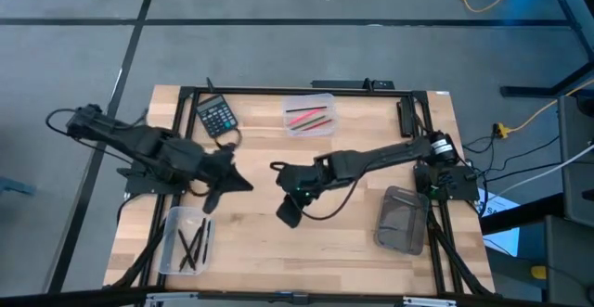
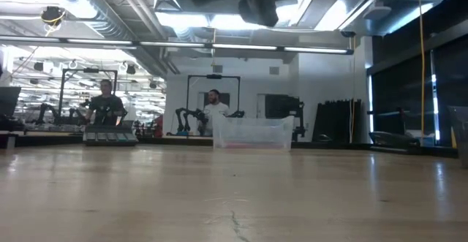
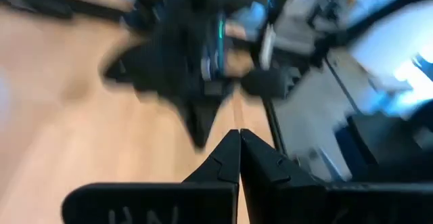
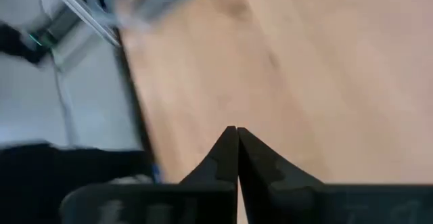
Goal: Sort crayons/erasers/pens/pencils in bins
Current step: Put the blue crayon into the black bin
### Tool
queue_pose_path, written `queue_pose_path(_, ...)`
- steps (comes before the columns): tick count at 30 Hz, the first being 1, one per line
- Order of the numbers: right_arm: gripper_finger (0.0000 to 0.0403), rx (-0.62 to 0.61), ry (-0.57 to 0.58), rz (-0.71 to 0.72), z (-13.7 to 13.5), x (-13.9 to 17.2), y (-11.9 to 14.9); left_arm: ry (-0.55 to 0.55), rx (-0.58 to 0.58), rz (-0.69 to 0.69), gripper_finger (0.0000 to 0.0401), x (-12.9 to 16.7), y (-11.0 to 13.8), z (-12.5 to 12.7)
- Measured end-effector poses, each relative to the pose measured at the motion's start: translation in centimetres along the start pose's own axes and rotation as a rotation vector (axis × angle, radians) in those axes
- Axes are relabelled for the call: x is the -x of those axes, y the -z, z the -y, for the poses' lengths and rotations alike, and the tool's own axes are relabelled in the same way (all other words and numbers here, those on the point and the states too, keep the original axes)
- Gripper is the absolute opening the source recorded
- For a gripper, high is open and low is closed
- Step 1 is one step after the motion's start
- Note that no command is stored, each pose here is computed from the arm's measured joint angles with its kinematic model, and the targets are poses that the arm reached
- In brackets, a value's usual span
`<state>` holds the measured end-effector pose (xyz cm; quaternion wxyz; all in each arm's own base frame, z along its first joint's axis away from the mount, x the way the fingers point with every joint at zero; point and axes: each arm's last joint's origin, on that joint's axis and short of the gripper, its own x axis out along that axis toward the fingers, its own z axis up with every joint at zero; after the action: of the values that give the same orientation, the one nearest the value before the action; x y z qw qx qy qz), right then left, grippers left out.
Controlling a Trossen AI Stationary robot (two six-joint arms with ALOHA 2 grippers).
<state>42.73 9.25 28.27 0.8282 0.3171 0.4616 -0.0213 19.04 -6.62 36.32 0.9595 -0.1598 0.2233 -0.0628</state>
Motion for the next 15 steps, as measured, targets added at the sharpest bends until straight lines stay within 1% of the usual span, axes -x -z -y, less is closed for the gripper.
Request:
queue_pose_path(2,0.0003,0.106,-0.013,-0.046,0.6,0.0,-0.2,-0.042,-0.001,0.060,0.0001,0.7,-0.5,0.4)
queue_pose_path(5,0.0003,0.333,-0.121,-0.130,1.2,-0.7,-0.2,-0.094,0.017,0.073,0.0002,0.6,0.0,0.7)
queue_pose_path(6,0.0003,0.400,-0.118,-0.143,1.6,-1.1,-0.1,-0.111,0.028,0.064,0.0004,0.3,0.5,0.7)
queue_pose_path(8,0.0003,0.506,-0.066,-0.130,2.4,-2.1,0.0,-0.169,0.054,0.057,0.0008,-0.7,1.3,0.7)
queue_pose_path(10,0.0003,0.568,-0.015,-0.084,3.3,-2.4,-0.8,-0.277,0.077,0.073,0.0011,-1.8,2.1,0.6)
queue_pose_path(12,0.0003,0.589,0.006,-0.057,4.3,-2.1,-1.8,-0.360,0.100,0.113,0.0011,-2.8,2.6,0.6)
queue_pose_path(13,0.0003,0.607,-0.008,-0.065,4.8,-2.0,-2.1,-0.384,0.102,0.133,0.0010,-3.2,2.6,0.7)
queue_pose_path(15,0.0003,0.666,-0.095,-0.148,5.8,-1.6,-2.2,-0.416,0.114,0.165,0.0006,-4.1,2.7,0.8)
